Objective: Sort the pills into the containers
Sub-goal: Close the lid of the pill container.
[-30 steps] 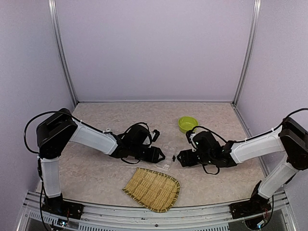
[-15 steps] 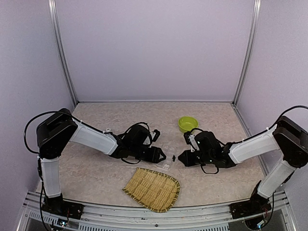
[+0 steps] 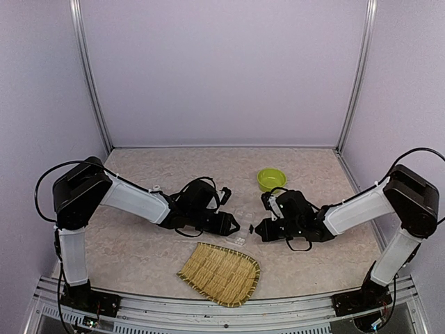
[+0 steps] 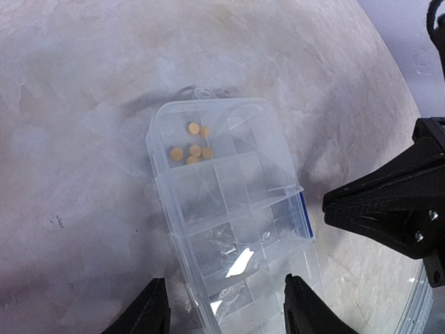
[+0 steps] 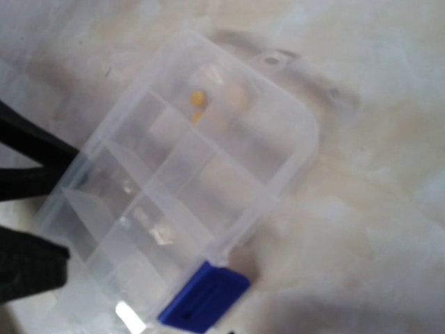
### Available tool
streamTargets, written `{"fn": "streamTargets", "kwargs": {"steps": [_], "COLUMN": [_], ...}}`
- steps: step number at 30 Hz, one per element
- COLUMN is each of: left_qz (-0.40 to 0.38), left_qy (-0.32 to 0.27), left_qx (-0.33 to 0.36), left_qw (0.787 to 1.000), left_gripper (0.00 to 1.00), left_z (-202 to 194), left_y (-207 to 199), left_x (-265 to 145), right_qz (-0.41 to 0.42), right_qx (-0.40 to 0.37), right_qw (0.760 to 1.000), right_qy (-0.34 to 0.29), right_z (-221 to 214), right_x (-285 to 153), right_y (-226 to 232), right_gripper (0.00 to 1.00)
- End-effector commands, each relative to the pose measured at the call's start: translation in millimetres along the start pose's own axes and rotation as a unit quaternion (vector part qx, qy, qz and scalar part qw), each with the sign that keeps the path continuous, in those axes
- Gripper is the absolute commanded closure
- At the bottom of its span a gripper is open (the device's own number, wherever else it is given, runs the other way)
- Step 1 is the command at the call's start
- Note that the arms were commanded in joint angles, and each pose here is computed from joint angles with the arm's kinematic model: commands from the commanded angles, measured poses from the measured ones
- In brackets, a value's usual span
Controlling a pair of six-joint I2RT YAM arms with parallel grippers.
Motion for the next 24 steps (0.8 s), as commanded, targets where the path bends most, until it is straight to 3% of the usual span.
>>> {"fn": "streamTargets", "kwargs": {"steps": [1, 24], "left_qz": [-0.004, -0.014], "left_qy": [0.007, 0.010], "left_qx": [-0.001, 0.003], "left_qw": [1.000, 1.000], "left_gripper": [0.45, 0.45], "left_z": [-1, -3], "left_y": [-1, -3], "left_x": [1, 2], "right_qz": [-0.001, 0.000], "right_qx": [-0.002, -0.002], "right_qw": [1.000, 1.000], "right_qy": [0.000, 0.013], "right_z": [4, 0], "right_x": [8, 21], "right_y": [0, -1], "right_gripper": [0.98, 1.00]}}
Point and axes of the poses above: each gripper's point midway between its finger pads, its own x axis out along the fingers, its own y axis along the line the jaws close on, z = x × y, the point moved 4 cm from there along -x, back along the fingers, and after that the axes turned 8 degrees about -x, right-handed, at the moved point
